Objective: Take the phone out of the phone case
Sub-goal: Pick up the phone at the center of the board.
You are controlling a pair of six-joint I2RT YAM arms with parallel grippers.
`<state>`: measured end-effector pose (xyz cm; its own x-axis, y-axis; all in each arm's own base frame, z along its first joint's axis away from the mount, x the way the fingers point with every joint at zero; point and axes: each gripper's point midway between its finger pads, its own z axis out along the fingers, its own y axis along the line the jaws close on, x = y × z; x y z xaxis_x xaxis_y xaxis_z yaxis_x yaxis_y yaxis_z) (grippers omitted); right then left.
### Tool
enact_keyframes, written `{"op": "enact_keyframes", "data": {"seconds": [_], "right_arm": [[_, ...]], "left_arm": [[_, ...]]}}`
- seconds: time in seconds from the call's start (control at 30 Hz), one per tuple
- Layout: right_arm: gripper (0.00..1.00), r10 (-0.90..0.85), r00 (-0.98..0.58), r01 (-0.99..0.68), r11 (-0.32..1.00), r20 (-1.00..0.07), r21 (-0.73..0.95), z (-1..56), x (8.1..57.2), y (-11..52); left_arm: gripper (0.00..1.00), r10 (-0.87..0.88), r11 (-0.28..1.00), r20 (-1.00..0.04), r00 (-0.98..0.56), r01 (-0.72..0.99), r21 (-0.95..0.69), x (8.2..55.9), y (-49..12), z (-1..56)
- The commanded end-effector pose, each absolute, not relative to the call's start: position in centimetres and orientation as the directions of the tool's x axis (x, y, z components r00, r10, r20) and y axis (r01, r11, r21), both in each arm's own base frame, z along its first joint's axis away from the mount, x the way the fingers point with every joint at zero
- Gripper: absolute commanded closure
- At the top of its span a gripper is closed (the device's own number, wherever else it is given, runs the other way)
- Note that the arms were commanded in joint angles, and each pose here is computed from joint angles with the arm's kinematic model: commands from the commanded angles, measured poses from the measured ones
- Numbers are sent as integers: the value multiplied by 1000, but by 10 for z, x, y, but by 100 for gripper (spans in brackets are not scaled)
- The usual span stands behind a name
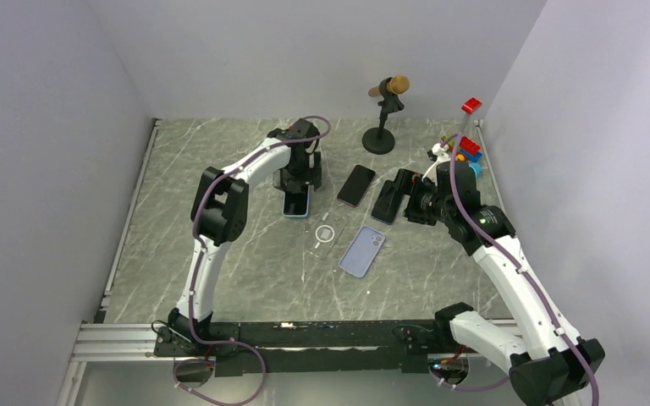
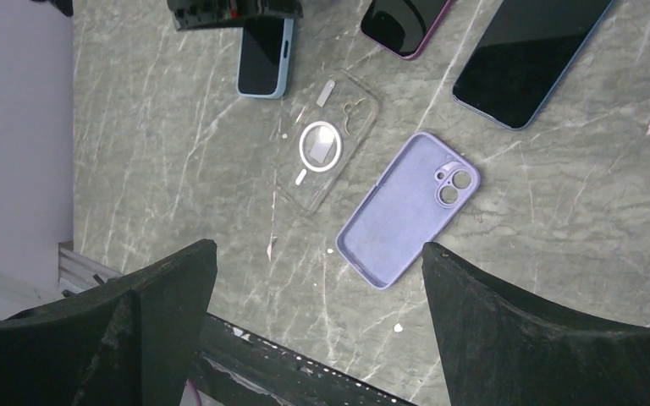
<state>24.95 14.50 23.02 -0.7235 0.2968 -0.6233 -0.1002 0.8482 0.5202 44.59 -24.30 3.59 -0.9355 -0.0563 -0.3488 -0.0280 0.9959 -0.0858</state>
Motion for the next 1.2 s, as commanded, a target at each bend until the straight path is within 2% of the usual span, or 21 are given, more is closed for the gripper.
{"op": "enact_keyframes", "data": {"seconds": [0.0, 0.2, 0.4, 0.6, 0.87, 1.0, 1.17], "right_arm": [[6, 316, -693, -145, 819, -648, 556, 246, 259, 152], [6, 351, -686, -110, 816, -638, 568, 248, 259, 149], [6, 368, -696, -82, 813, -617, 577, 241, 251, 146], [6, 348, -681, -87, 836, -645, 542, 247, 253, 140], [6, 296, -694, -138, 840, -657, 525, 252, 264, 148], [6, 283, -698, -151, 840, -657, 522, 252, 268, 150], [6, 287, -701, -145, 839, -653, 524, 251, 272, 149]], "left_arm": [[2, -33, 997, -269, -962, -50, 59, 408, -208, 29], [3, -8, 997, -328, -945, -34, 74, 413, -201, 44], [2, -45, 993, -342, -938, -80, 89, 418, -197, 46], [1, -113, 992, -424, -898, -130, 10, 426, -202, 58], [0, -193, 980, -426, -884, -198, -31, 429, -200, 55], [1, -213, 976, -357, -910, -217, -30, 429, -201, 38], [1, -202, 979, -321, -925, -197, -48, 431, -208, 25]]}}
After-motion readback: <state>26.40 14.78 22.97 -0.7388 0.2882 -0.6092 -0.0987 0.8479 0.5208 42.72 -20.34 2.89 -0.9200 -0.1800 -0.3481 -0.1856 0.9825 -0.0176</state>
